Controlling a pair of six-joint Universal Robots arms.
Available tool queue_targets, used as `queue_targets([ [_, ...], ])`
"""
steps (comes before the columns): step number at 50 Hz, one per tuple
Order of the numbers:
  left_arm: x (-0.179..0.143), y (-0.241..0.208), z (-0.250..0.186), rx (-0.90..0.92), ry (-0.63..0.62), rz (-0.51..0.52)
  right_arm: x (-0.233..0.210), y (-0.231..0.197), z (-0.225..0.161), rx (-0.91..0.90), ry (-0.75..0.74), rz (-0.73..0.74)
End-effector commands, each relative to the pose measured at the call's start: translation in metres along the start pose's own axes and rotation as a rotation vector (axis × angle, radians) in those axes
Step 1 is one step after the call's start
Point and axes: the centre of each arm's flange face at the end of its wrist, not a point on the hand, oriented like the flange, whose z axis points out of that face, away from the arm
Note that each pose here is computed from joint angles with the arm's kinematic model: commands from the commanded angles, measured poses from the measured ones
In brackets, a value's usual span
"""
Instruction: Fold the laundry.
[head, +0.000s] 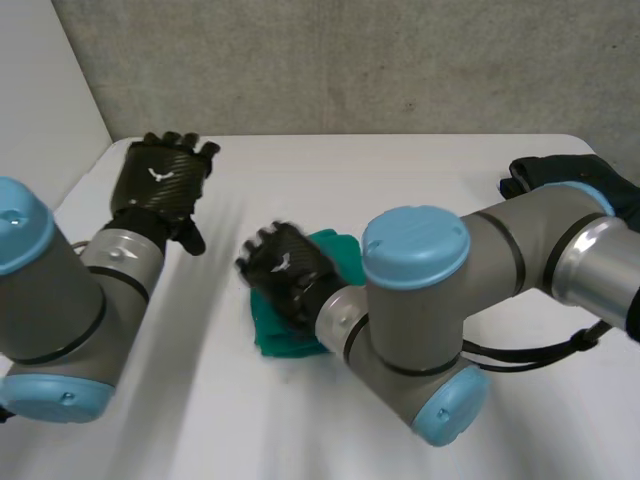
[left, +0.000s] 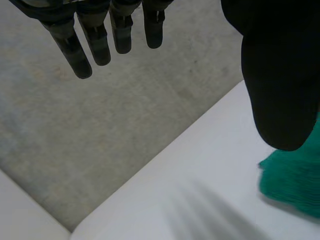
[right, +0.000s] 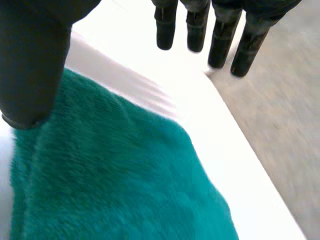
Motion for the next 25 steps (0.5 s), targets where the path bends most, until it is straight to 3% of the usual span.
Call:
queue_targets([
  [1, 0.042, 0.001, 0.008, 0.011, 0.129, -0.068, 0.075, 0.018, -0.012, -0.067, 0.274, 0.444],
  [5, 0.065, 0.007, 0.007, -0.028, 0.211, -0.092, 0.084, 0.025, -0.017, -0.100, 0.235, 0.582],
  [14, 0.094, 0.058, 0.006, -0.272, 0.297, -0.065, 0.071, 0.056, 0.002, -0.209, 0.148, 0.629],
  [19, 0.089, 0.070, 0.006, -0.362, 0.241, -0.029, 0.059, 0.077, 0.011, -0.285, 0.114, 0.603],
  [25, 0.083, 0.072, 0.003, -0.398, 0.218, 0.033, 0.054, 0.086, 0.011, -0.350, 0.105, 0.451],
])
